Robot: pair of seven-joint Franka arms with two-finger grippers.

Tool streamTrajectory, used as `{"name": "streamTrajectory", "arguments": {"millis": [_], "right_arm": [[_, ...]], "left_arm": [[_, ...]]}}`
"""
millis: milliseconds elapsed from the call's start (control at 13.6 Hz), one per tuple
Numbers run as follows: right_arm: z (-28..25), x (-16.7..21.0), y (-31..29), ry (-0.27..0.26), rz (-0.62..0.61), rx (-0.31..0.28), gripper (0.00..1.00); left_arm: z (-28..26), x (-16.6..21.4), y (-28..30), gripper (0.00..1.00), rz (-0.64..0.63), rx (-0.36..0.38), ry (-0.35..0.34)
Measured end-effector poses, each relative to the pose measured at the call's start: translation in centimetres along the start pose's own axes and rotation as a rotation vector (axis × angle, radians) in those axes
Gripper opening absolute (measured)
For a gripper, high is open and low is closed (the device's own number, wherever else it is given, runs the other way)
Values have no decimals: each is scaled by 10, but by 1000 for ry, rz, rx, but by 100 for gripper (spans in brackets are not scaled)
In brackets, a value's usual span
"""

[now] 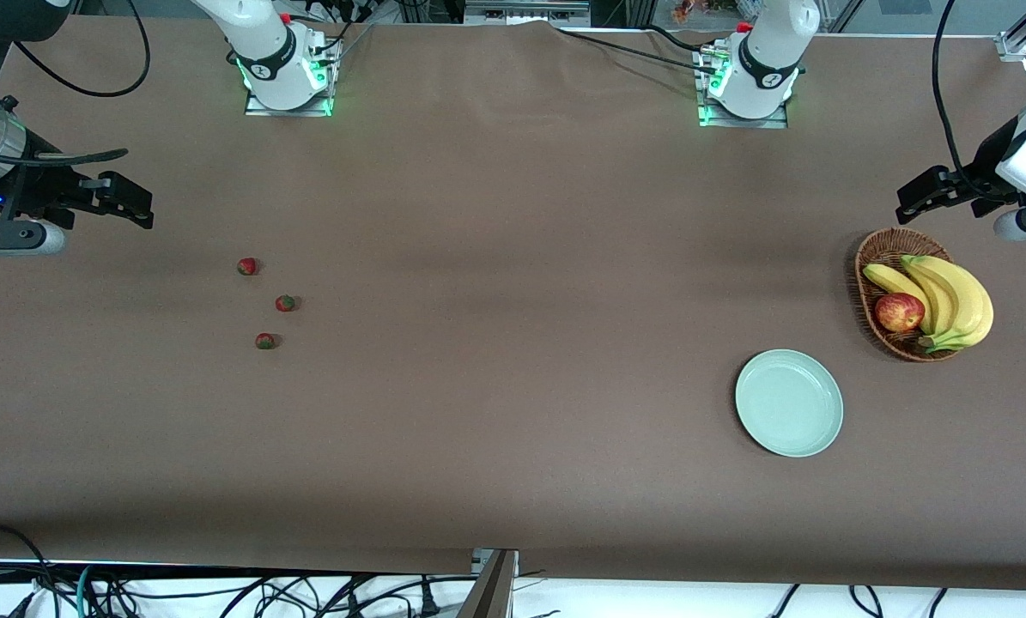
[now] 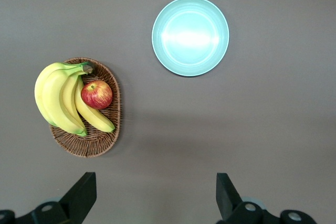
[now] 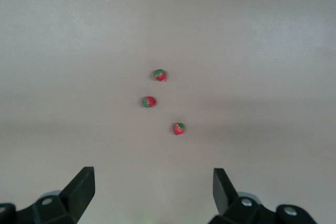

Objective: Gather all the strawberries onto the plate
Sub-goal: 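Reach the right gripper down toward the cluster of three strawberries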

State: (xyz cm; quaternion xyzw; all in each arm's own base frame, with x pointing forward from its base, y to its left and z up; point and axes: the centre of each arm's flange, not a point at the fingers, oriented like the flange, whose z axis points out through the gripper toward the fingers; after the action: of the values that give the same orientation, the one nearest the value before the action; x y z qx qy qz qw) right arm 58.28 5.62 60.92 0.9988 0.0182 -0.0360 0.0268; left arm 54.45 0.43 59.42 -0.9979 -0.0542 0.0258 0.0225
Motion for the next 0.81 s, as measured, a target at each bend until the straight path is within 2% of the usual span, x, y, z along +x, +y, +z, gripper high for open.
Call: {"name": "streamTrajectory", "arguments": {"millis": [367, 807], "right_arm": [[-2, 5, 7, 35, 13, 6, 100], [18, 15, 5, 4, 13, 11, 100]], "left_arm": [[0, 0, -1, 100, -1, 0, 0], [-1, 0, -1, 100, -2, 0, 1]]}}
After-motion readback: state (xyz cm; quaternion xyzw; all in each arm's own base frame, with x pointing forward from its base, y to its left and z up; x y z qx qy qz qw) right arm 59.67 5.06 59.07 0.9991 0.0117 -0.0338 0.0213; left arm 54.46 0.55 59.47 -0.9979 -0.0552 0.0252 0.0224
